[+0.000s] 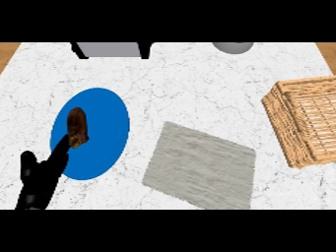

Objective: Pick the squash from the placemat and place it in the basket

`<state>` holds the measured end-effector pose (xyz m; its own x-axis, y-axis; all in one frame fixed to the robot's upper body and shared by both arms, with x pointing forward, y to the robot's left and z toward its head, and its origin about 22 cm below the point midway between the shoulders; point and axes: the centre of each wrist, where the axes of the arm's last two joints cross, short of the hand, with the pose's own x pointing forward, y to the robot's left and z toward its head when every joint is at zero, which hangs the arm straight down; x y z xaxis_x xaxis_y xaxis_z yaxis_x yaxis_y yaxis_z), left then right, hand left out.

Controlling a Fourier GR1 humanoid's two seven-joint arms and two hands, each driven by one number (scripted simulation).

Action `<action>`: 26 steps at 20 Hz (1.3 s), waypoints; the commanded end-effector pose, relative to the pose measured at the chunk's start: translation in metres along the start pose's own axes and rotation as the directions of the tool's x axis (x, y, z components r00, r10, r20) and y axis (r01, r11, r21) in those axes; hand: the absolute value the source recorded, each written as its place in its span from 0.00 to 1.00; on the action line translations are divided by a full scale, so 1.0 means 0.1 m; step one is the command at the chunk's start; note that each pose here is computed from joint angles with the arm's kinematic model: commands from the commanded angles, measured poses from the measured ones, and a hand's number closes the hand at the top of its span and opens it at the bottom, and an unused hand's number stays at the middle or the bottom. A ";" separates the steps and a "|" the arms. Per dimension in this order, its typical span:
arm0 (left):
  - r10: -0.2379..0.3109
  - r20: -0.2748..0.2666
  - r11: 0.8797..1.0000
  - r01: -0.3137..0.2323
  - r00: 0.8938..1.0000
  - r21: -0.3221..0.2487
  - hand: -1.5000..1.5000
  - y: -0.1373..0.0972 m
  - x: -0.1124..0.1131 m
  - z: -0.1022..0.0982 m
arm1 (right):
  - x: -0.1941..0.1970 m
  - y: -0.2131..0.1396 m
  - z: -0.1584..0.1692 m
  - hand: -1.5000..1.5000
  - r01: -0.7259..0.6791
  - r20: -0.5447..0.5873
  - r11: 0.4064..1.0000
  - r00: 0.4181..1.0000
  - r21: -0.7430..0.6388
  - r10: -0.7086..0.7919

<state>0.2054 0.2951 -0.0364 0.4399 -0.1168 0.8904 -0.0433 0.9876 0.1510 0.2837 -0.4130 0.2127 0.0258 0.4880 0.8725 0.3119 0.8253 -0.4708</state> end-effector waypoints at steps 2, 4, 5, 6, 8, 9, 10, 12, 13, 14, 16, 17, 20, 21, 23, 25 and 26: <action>-0.003 -0.109 1.000 0.001 0.994 -0.023 0.50 -0.21 -0.13 0.04 | -0.21 0.03 -0.10 1.00 0.021 -0.020 1.000 1.000 0.014 -0.020; 0.007 -0.109 1.000 -0.007 0.994 -0.003 0.50 -0.11 -0.23 -0.05 | -0.46 -0.07 -0.13 1.00 0.028 -0.016 1.000 0.999 0.004 -0.028; -0.001 -0.090 1.000 -0.001 0.996 -0.018 0.50 -0.02 -0.15 -0.02 | -0.40 -0.07 -0.06 1.00 -0.206 -0.095 0.973 0.976 -0.100 0.197; 0.019 -0.090 1.000 -0.021 0.996 -0.014 0.50 -0.05 -0.16 0.03 | -0.46 -0.02 -0.08 1.00 -0.209 -0.115 0.967 0.974 -0.148 0.193; 0.002 -0.101 1.000 -0.003 0.995 -0.014 0.50 -0.08 -0.25 0.00 | -0.50 -0.07 -0.13 1.00 -0.282 -0.082 0.957 0.958 -0.073 0.276; 0.001 -0.096 1.000 -0.001 0.995 -0.001 0.50 -0.05 -0.18 0.02 | -0.51 -0.14 -0.18 1.00 -0.284 -0.080 0.957 0.957 -0.062 0.279; 0.012 -0.101 1.000 -0.012 0.995 0.004 0.50 0.00 -0.19 0.09 | -0.77 -0.27 -0.07 1.00 -0.294 -0.074 0.955 0.954 -0.047 0.290; -0.004 -0.104 1.000 0.003 0.995 -0.015 0.50 -0.08 -0.14 0.03 | -0.72 -0.16 -0.20 0.00 -0.329 -0.032 0.943 0.944 -0.052 0.328; 0.006 -0.101 1.000 -0.006 0.995 0.001 0.50 -0.01 -0.20 0.04 | -0.83 -0.15 -0.14 0.00 -0.325 -0.021 0.944 0.946 -0.056 0.325; 0.009 -0.089 1.000 -0.009 0.996 0.001 0.50 -0.21 -0.09 0.01 | -0.82 -0.25 -0.15 0.00 -0.322 -0.012 0.945 0.947 -0.061 0.322; 0.014 -0.099 1.000 -0.016 0.995 -0.015 0.50 -0.07 -0.08 -0.05 | -0.71 -0.42 -0.28 0.00 -0.289 0.015 0.954 0.957 -0.079 0.291; -0.004 -0.105 1.000 0.005 0.994 0.005 0.50 -0.19 -0.18 0.05 | -0.92 -0.39 -0.17 0.00 -0.284 -0.012 0.954 0.959 -0.091 0.284; 0.008 -0.099 1.000 -0.010 0.995 -0.016 0.50 0.01 -0.15 0.13 | -0.79 -0.74 -0.18 0.00 -0.212 0.020 0.968 0.976 -0.135 0.216; 0.001 -0.106 1.000 -0.002 0.994 -0.008 0.50 0.01 -0.15 -0.06 | -0.55 -0.58 -0.33 0.00 -0.183 0.014 0.973 0.982 -0.140 0.186; 0.014 -0.124 1.000 -0.014 0.992 0.000 0.50 0.03 -0.24 -0.03 | -0.73 -0.75 -0.26 0.00 -0.144 0.002 0.975 0.989 -0.169 0.147; 0.017 -0.123 1.000 -0.017 0.992 0.001 0.50 0.00 -0.28 0.09 | -0.93 -0.95 -0.10 0.00 -0.129 -0.031 0.971 0.992 -0.203 0.125; 0.011 -0.101 1.000 -0.011 0.995 -0.004 0.50 -0.01 -0.19 0.06 | -0.80 -0.91 -0.21 0.00 -0.077 -0.033 0.972 0.997 -0.220 0.072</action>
<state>0.2030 0.2951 -0.0349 0.4394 -0.1137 0.8911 -0.0493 0.9874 0.1503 0.2787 -0.5204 0.1829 0.0936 0.6046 0.7910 0.4589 0.6789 -0.5732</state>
